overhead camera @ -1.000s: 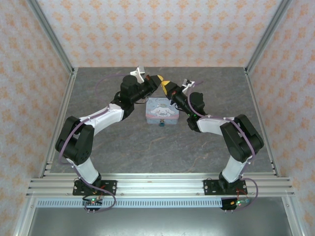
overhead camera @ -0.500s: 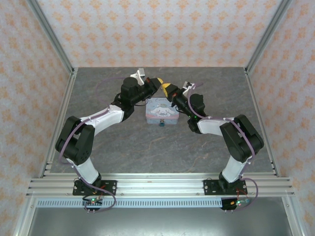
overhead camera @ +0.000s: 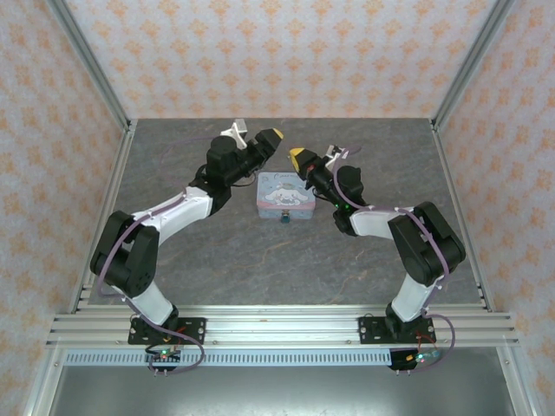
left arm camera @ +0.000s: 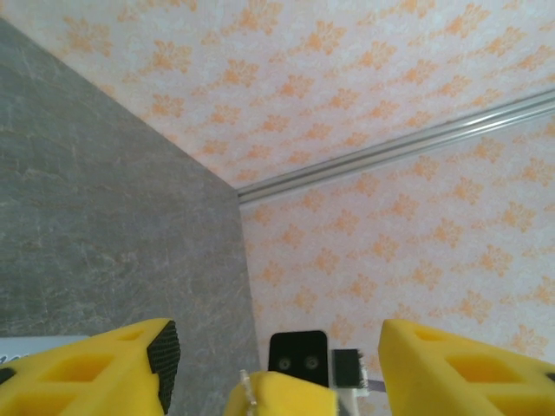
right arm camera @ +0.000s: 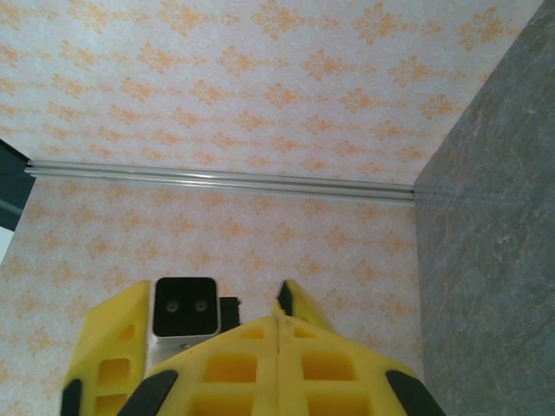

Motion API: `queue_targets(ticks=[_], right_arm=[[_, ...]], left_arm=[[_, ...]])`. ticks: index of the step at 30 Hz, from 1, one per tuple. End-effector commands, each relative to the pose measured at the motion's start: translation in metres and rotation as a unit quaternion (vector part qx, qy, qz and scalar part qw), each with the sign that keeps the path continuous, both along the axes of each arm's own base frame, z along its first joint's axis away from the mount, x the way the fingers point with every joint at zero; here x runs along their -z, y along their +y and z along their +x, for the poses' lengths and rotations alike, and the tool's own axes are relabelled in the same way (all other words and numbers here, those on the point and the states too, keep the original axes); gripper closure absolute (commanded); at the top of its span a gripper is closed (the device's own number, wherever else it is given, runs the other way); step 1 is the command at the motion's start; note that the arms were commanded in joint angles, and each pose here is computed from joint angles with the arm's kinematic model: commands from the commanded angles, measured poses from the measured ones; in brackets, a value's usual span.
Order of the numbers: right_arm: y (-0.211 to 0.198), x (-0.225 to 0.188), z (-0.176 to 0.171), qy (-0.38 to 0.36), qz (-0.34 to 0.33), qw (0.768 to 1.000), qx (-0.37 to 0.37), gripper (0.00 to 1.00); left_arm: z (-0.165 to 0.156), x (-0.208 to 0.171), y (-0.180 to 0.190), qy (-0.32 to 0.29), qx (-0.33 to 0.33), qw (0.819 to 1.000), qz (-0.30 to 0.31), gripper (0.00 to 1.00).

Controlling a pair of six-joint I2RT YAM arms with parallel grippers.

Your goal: Unlock a padlock with a key

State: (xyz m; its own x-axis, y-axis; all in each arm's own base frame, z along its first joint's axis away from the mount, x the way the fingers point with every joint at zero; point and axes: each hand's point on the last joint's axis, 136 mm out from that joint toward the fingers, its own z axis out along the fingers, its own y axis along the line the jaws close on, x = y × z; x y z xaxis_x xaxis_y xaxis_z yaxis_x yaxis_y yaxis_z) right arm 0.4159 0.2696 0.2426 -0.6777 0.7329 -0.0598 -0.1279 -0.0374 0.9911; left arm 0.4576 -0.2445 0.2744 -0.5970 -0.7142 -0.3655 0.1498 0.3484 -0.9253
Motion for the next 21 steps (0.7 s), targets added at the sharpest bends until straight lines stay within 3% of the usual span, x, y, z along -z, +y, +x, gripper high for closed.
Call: queue_targets(ticks=[1,7,21], right_arm=[[-0.003,-0.014,-0.009,-0.020,0.005,1.000,-0.008,1.00],[-0.001,-0.013,-0.014,-0.023,-0.002,1.000,-0.020,1.00],[0.002,-0.006,-0.016,-0.012,-0.009,0.999,-0.029,1.00]], left_arm=[[0.001,-0.012,0.017,-0.008,-0.025,1.000,0.008,0.36],[-0.001,0.004,0.003,0.018,0.018,0.999,0.027,0.39],[-0.014,0.031,-0.027,0.045,0.074,0.996,0.030,0.58]])
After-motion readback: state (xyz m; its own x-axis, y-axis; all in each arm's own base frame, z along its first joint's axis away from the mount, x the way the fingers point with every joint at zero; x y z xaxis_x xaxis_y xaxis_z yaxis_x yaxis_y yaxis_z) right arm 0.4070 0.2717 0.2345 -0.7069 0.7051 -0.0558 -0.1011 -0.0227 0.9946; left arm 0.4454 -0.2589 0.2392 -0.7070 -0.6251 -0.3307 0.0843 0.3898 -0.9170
